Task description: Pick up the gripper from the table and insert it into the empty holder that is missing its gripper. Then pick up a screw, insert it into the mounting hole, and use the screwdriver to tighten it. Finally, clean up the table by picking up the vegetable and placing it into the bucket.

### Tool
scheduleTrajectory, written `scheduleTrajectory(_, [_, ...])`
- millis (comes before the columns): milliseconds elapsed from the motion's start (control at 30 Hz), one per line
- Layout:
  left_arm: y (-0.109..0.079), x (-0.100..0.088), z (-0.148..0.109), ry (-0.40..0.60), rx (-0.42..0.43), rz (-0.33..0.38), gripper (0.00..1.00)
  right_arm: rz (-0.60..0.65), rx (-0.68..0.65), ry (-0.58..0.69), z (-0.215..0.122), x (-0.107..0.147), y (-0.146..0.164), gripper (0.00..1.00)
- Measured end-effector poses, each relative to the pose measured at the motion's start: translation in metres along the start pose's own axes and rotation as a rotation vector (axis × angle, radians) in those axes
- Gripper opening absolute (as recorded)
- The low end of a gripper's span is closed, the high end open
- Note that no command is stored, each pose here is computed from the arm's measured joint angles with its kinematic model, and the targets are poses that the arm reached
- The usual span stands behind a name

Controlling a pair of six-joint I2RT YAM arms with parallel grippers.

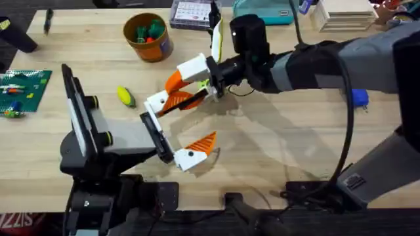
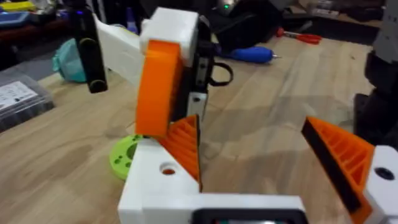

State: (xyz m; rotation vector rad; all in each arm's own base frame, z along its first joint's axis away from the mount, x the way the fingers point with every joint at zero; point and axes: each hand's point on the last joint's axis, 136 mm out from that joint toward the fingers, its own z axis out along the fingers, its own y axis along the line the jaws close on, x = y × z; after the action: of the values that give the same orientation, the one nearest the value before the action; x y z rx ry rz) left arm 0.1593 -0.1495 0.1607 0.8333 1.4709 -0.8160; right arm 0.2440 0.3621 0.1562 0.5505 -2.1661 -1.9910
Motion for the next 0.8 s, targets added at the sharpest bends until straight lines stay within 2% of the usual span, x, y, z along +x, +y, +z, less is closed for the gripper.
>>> scheduleTrajectory(333, [-0.007, 0.000, 0.000, -0.001, 0.039, -0.003, 0.997, 0.003, -0.002, -0.089, -0.046, -0.021, -0.006, 0.994])
scheduleTrajectory(400, [-0.007, 0.000, 0.000, -0.001, 0.040, -0.003, 0.996, 0.028, 0.008, -0.120, -0.060, -0.026, -0.013, 0.994])
scheduleTrajectory(500, [-0.007, 0.000, 0.000, -0.001, 0.041, -0.003, 0.996, 0.130, 0.037, -0.157, -0.080, -0.024, -0.030, 0.993])
scheduleTrajectory(600, [-0.007, 0.000, 0.000, -0.001, 0.042, -0.003, 0.996, 0.298, 0.096, -0.175, -0.092, -0.007, -0.056, 0.994])
scheduleTrajectory(700, [-0.007, 0.000, 0.000, -0.001, 0.042, -0.003, 0.996, 0.480, 0.201, -0.148, -0.094, 0.027, -0.080, 0.995])
scheduleTrajectory(800, [-0.008, 0.000, 0.000, -0.001, 0.043, -0.003, 0.997, 0.517, 0.361, -0.115, -0.101, 0.059, -0.084, 0.994])
